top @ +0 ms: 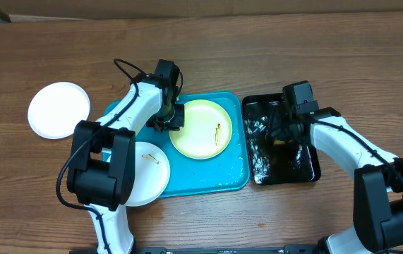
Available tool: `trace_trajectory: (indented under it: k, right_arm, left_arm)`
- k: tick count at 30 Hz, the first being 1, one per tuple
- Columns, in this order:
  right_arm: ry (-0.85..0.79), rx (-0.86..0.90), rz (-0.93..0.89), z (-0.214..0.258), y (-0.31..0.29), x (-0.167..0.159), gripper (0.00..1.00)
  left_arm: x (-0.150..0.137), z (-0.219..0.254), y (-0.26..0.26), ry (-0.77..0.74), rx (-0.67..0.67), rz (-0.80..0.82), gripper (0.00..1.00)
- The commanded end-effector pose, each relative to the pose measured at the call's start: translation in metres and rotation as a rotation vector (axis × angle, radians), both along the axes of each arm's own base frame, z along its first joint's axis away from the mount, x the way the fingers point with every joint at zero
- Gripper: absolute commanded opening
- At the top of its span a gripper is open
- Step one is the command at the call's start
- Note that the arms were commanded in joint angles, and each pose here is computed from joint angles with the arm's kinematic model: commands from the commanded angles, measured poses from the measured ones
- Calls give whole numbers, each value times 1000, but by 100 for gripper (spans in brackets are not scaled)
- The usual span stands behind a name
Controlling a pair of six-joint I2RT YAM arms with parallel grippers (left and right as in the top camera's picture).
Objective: Clean dirty plates on tray and stack at the side
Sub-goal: 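Grasp the green-yellow sponge with the right gripper and rub it in the basin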
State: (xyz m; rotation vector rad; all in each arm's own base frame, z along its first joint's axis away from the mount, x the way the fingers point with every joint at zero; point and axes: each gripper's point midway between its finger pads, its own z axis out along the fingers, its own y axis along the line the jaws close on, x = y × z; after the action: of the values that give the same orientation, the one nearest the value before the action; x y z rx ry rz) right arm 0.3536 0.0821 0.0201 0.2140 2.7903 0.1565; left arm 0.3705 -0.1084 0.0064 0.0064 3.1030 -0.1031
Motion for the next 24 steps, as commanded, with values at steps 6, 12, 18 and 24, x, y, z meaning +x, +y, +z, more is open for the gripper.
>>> trace_trajectory:
  k: [6, 12, 18, 24]
  right_arm:
    - [-9, -8, 1, -9, -2, -4, 18]
    - [-35, -1, -3, 3, -1, 7, 64]
    - [13, -9, -2, 13, -2, 1, 65]
    - [83, -26, -2, 1, -6, -18, 63]
  left_arm:
    - [-3, -5, 2, 11, 14, -16, 31]
    - [-3, -5, 2, 12, 14, -16, 70]
    - [-2, -5, 2, 10, 15, -16, 100]
    - [-2, -5, 2, 10, 14, -16, 100]
